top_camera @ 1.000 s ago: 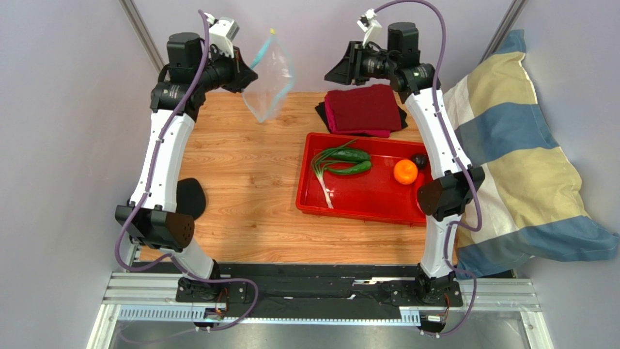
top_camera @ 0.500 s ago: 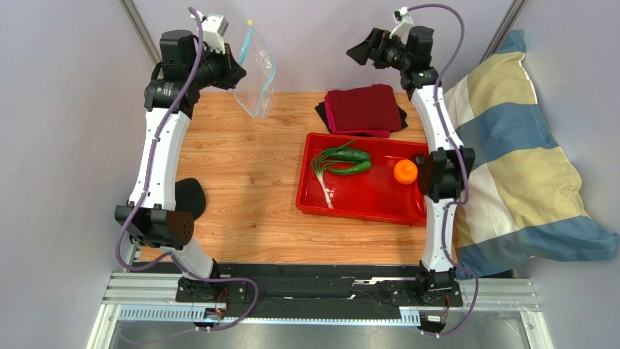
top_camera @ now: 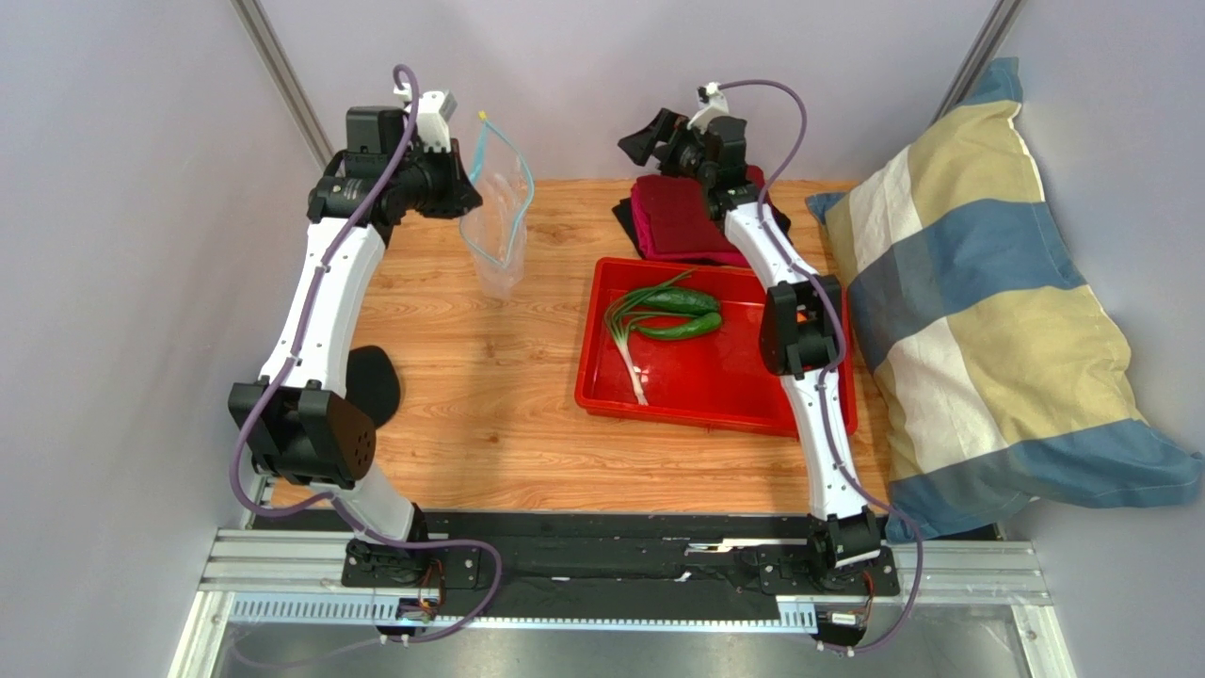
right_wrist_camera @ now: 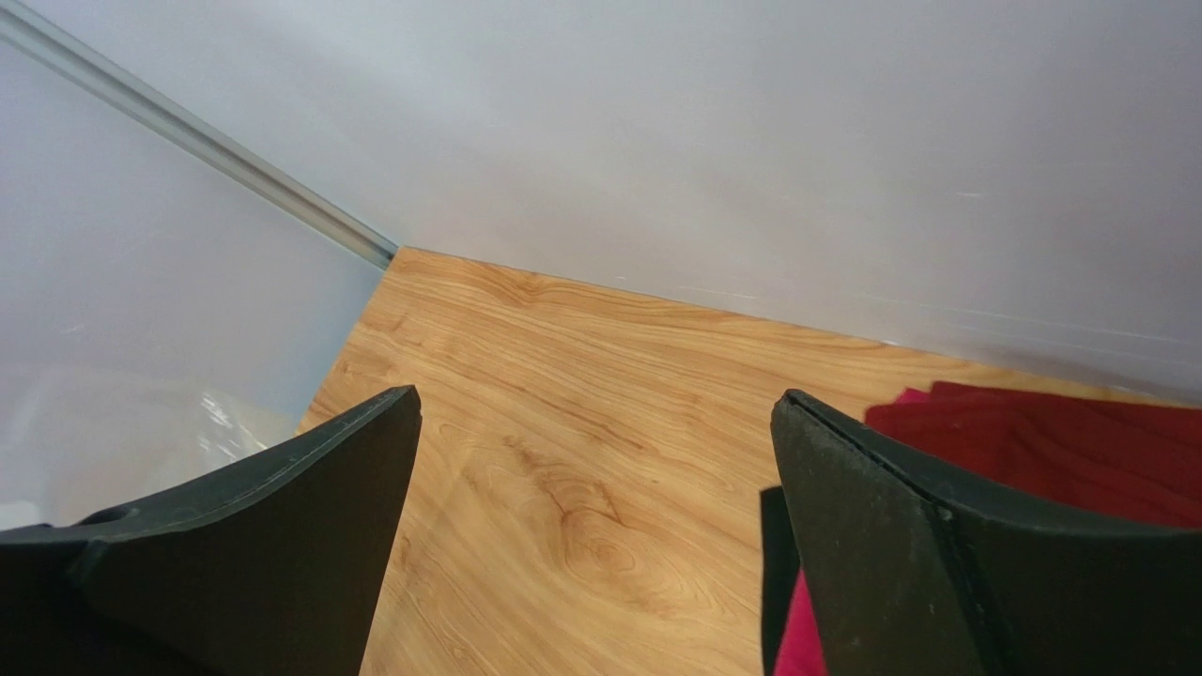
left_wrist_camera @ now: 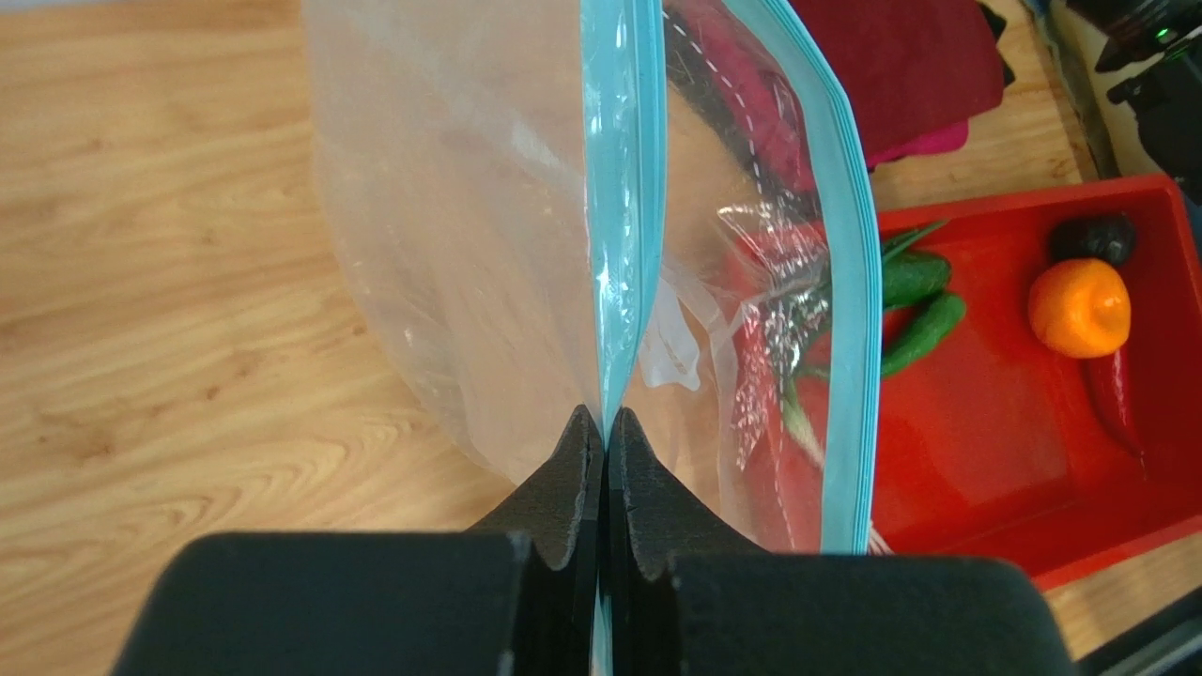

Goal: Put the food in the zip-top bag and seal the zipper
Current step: Open the zipper of the food storage bag, then pick up the fake vegetable from the bin.

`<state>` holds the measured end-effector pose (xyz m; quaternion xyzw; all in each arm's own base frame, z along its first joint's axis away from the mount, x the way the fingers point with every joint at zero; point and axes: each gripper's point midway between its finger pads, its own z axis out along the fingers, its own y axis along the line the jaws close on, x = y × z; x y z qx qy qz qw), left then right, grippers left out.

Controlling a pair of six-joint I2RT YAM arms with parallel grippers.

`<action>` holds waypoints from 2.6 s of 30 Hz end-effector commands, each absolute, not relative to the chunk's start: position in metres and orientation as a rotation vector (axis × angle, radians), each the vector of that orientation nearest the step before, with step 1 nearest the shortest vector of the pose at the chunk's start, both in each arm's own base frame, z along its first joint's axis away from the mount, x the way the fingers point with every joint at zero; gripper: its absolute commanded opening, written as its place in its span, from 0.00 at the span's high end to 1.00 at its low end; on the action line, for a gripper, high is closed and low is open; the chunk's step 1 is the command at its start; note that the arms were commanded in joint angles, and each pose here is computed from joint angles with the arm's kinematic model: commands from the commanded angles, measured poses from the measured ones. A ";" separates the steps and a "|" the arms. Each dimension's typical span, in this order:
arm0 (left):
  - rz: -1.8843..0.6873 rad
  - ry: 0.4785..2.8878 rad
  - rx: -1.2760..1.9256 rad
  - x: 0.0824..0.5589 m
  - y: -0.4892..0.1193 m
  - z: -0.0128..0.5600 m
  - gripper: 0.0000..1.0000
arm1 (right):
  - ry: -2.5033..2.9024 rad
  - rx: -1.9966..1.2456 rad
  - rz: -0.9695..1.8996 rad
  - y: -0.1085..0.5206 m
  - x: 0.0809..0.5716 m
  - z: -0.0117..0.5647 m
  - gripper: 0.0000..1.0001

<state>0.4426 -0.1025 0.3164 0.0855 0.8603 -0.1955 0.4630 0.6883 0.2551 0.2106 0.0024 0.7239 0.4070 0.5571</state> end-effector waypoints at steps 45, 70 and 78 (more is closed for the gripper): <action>-0.334 2.190 0.327 0.464 -0.097 0.250 1.00 | 2.305 -0.781 0.453 0.133 0.471 0.233 0.01; -0.398 2.265 0.716 0.430 -0.116 0.221 1.00 | 2.717 -0.904 -0.201 0.008 0.394 0.093 0.00; -0.419 2.260 0.707 0.430 -0.118 0.222 1.00 | 2.744 -0.941 -0.177 0.010 0.401 0.067 0.00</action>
